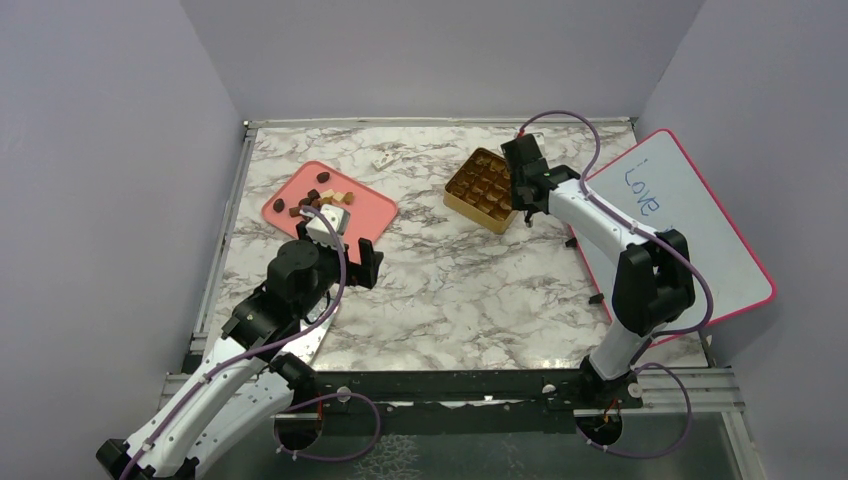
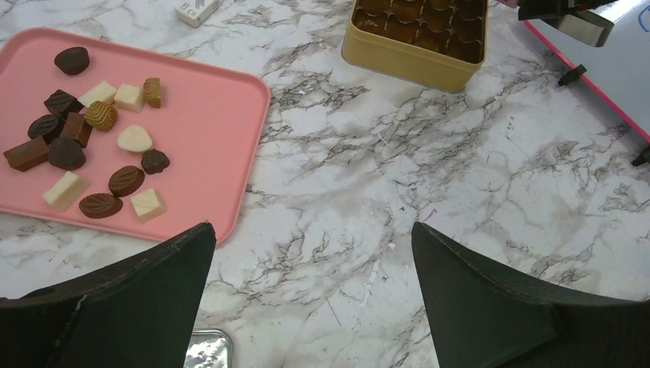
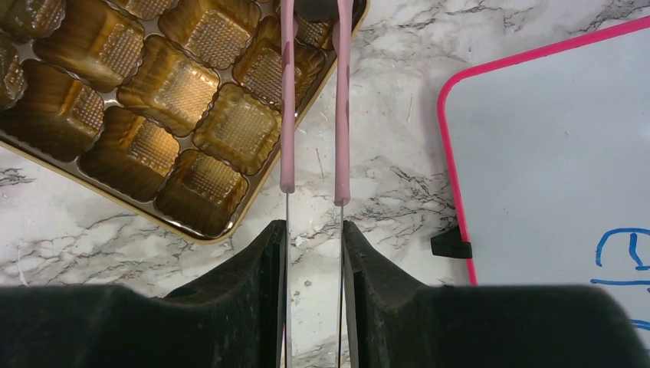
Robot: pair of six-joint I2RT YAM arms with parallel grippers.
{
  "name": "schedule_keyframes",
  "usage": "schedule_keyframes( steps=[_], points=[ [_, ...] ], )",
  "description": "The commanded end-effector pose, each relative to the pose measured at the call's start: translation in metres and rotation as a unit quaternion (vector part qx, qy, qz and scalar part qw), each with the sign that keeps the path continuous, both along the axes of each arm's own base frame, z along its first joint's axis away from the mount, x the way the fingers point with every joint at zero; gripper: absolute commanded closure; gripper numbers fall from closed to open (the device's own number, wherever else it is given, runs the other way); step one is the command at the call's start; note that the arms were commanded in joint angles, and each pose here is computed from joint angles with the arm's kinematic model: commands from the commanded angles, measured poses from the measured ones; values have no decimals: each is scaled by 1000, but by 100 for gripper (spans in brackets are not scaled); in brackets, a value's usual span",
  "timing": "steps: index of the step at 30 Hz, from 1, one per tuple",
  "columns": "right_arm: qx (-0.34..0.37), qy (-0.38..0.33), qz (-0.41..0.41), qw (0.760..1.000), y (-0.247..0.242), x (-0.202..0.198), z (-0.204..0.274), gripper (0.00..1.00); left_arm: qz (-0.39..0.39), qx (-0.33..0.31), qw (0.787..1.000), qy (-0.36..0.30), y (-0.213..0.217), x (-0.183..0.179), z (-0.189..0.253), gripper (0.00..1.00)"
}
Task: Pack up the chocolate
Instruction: Place the fake chocolate in the packing box.
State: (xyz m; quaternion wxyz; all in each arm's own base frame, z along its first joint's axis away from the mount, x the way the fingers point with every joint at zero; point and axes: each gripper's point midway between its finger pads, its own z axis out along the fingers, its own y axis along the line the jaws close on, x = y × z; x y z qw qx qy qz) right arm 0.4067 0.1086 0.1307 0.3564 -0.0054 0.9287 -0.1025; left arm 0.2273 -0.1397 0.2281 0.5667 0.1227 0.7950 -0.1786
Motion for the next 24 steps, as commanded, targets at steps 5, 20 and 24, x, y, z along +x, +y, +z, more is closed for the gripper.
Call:
schedule_keyframes(
  steps=[5,20,24],
  points=[
    [-11,-13,-2,1000,-4,7,1,64,-2,-6,1000,-13,-1,0,5,1],
    [12,-9,15,1000,1,-3,21,61,14,-2,1000,-20,6,1,8,1],
    [42,-9,44,998,11,-12,31,61,23,-3,999,-25,10,1,10,1]
  ],
)
